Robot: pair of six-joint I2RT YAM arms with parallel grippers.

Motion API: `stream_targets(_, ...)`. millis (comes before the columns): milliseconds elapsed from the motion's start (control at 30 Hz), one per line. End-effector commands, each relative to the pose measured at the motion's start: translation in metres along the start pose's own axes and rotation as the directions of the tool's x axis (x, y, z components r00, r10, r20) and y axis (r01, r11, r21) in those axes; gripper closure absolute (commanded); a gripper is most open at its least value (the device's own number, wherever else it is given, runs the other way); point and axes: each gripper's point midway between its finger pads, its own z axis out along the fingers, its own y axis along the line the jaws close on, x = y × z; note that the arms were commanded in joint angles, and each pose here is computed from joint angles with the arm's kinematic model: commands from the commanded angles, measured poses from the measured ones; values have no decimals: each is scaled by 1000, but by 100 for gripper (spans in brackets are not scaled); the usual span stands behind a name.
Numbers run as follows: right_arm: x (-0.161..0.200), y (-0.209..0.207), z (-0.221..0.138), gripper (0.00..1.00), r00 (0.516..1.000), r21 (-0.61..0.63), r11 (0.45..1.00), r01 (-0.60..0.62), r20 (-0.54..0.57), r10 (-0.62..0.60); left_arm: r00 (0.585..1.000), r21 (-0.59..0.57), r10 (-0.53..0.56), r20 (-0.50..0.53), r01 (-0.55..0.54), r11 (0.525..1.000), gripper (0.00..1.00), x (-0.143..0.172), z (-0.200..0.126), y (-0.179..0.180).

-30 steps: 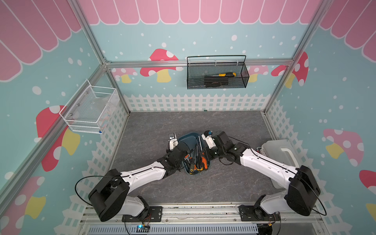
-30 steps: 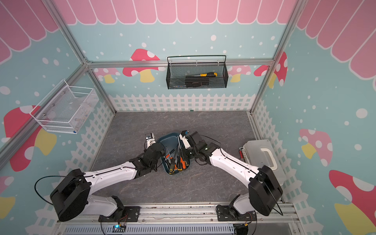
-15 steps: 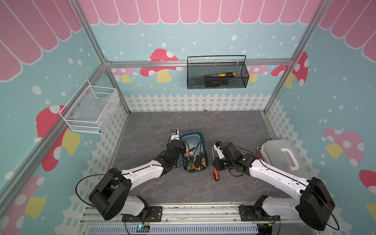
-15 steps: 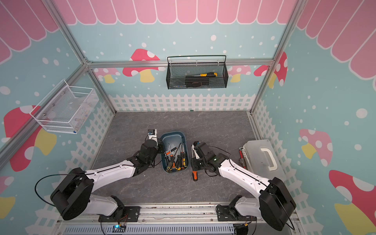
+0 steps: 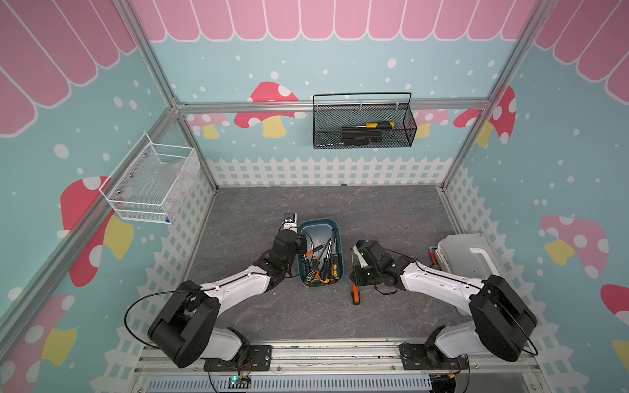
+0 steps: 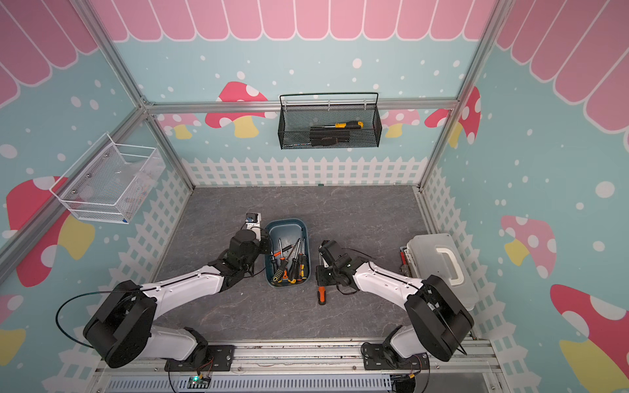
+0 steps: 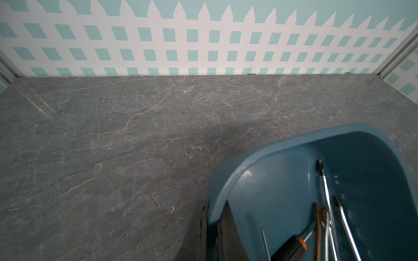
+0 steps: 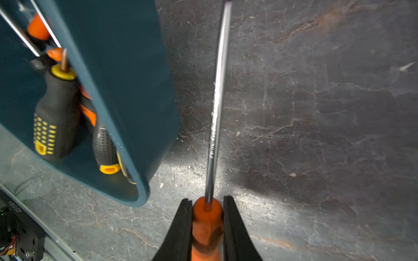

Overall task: Take out the screwdriver from the storage box
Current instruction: Place the screwdriver at the center of the board.

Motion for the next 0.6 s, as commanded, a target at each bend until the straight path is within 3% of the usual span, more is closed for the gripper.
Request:
stream_targets(0,-20,12,3,100,999,-44,999,-17,41,19,999,-14,52,-8,-52,999,100,6,0,9)
stream_targets(567,-19,15,27,100,998,-61,996,-62,6,62,1000,-21,26,-13,-27,999,100,9,-3,27)
